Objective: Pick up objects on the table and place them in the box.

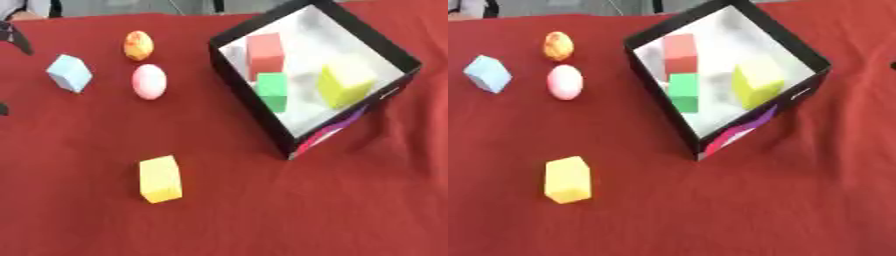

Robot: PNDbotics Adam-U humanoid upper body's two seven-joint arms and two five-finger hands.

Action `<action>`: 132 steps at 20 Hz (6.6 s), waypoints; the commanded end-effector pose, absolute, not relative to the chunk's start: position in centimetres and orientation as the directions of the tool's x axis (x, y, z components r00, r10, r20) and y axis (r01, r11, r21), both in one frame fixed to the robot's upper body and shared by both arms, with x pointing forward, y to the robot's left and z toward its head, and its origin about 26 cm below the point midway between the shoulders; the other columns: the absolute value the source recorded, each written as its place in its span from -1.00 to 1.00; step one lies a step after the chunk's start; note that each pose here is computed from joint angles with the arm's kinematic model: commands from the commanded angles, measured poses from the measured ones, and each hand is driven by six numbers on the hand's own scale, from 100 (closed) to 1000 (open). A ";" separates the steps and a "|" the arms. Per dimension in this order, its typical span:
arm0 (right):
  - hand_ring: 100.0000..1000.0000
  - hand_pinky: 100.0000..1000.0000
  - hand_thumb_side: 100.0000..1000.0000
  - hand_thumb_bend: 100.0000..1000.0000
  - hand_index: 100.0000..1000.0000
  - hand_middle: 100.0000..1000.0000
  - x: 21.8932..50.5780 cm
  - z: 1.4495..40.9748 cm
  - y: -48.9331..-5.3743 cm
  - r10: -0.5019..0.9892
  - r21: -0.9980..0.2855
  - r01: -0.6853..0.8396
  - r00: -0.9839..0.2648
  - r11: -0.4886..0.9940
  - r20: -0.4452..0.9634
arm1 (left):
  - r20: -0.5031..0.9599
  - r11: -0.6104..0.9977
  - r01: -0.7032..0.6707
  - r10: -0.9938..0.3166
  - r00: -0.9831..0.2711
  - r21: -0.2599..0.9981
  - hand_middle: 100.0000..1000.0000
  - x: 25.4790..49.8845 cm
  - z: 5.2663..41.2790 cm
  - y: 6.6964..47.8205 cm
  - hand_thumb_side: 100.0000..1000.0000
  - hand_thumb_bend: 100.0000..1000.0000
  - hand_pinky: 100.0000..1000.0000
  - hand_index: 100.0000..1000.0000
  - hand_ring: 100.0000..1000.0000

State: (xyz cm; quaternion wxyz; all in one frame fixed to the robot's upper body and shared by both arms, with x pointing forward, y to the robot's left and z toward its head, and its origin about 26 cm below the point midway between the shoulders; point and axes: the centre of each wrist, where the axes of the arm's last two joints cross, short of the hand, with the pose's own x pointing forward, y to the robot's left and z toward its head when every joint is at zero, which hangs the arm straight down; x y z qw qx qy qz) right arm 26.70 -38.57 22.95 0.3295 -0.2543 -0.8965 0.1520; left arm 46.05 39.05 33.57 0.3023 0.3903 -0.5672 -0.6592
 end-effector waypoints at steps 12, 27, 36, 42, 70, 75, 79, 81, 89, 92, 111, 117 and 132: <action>0.24 0.95 -0.14 -1.00 0.39 0.12 26.6 23.8 -38.0 0.566 -0.468 0.355 -0.684 0.809 0.461 | -0.190 -0.148 -0.120 -0.792 -0.580 0.982 0.42 45.9 37.1 37.6 -1.00 0.24 0.61 0.53 0.65; 0.24 0.95 -0.15 -1.00 0.39 0.12 26.8 24.0 -37.7 0.568 -0.475 0.357 -0.696 0.804 0.439 | -0.161 -0.095 -0.141 -0.786 -0.596 0.985 0.43 46.5 37.5 36.6 -1.00 0.09 0.59 0.51 0.63; 0.24 0.95 -0.15 -1.00 0.39 0.12 26.9 24.1 -37.5 0.563 -0.478 0.350 -0.703 0.806 0.434 | -0.157 -0.118 -0.105 -0.813 -0.561 0.987 0.44 46.9 37.2 36.7 -1.00 0.16 0.59 0.49 0.63; 0.24 0.95 -0.16 -1.00 0.39 0.12 27.0 24.1 -37.4 0.567 -0.486 0.349 -0.704 0.801 0.427 | -0.160 -0.122 -0.105 -0.816 -0.556 0.987 0.45 47.1 37.0 36.5 -1.00 0.20 0.59 0.47 0.62; 0.24 0.95 -0.17 -1.00 0.40 0.12 27.3 24.0 -36.8 0.570 -0.518 0.334 -0.714 0.788 0.407 | -0.156 -0.102 -0.139 -0.872 -0.464 0.985 0.42 47.4 36.2 37.8 -1.00 0.20 0.56 0.44 0.59; 0.24 0.95 -0.18 -1.00 0.40 0.13 27.3 24.0 -36.7 0.570 -0.524 0.330 -0.717 0.785 0.402 | -0.161 -0.106 -0.147 -0.879 -0.448 0.984 0.40 47.4 36.1 37.8 -0.99 0.21 0.55 0.43 0.58; 0.25 0.95 -0.18 -1.00 0.40 0.13 27.3 24.0 -36.7 0.569 -0.527 0.328 -0.719 0.784 0.399 | -0.163 -0.103 -0.159 -0.888 -0.430 0.982 0.40 47.4 36.1 38.0 -0.99 0.24 0.55 0.43 0.59; 0.25 0.95 -0.18 -1.00 0.40 0.13 27.4 24.0 -36.6 0.568 -0.529 0.326 -0.721 0.784 0.397 | -0.164 -0.104 -0.163 -0.893 -0.418 0.981 0.40 47.4 36.1 38.1 -0.99 0.25 0.55 0.43 0.59; 0.26 0.95 -0.18 -1.00 0.40 0.13 27.5 24.0 -36.4 0.569 -0.543 0.321 -0.727 0.776 0.384 | -0.163 -0.093 -0.195 -0.908 -0.385 0.976 0.38 47.4 36.0 38.5 -1.00 0.25 0.54 0.42 0.58; 0.26 0.95 -0.18 -1.00 0.40 0.13 27.5 23.9 -36.4 0.571 -0.544 0.323 -0.727 0.774 0.382 | -0.157 -0.084 -0.199 -0.908 -0.388 0.976 0.35 47.5 35.9 38.5 -1.00 0.18 0.53 0.41 0.56; 0.26 0.95 -0.18 -1.00 0.40 0.13 27.5 23.7 -36.2 0.575 -0.560 0.318 -0.728 0.765 0.372 | -0.182 -0.117 -0.201 -0.922 -0.343 0.972 0.18 47.6 35.7 38.6 -1.00 0.17 0.48 0.31 0.46; 0.26 0.95 -0.18 -1.00 0.41 0.13 27.5 23.7 -36.2 0.574 -0.566 0.313 -0.730 0.763 0.370 | -0.184 -0.118 -0.207 -0.925 -0.333 0.971 0.05 47.6 35.8 38.6 -1.00 0.08 0.41 0.18 0.34; 0.26 0.96 -0.18 -1.00 0.41 0.14 27.1 23.4 -36.9 0.585 -0.563 0.315 -0.705 0.764 0.401 | -0.295 -0.044 -0.450 -0.811 -0.505 0.892 -0.42 46.4 40.1 34.1 -1.00 -0.01 0.04 -0.34 -0.15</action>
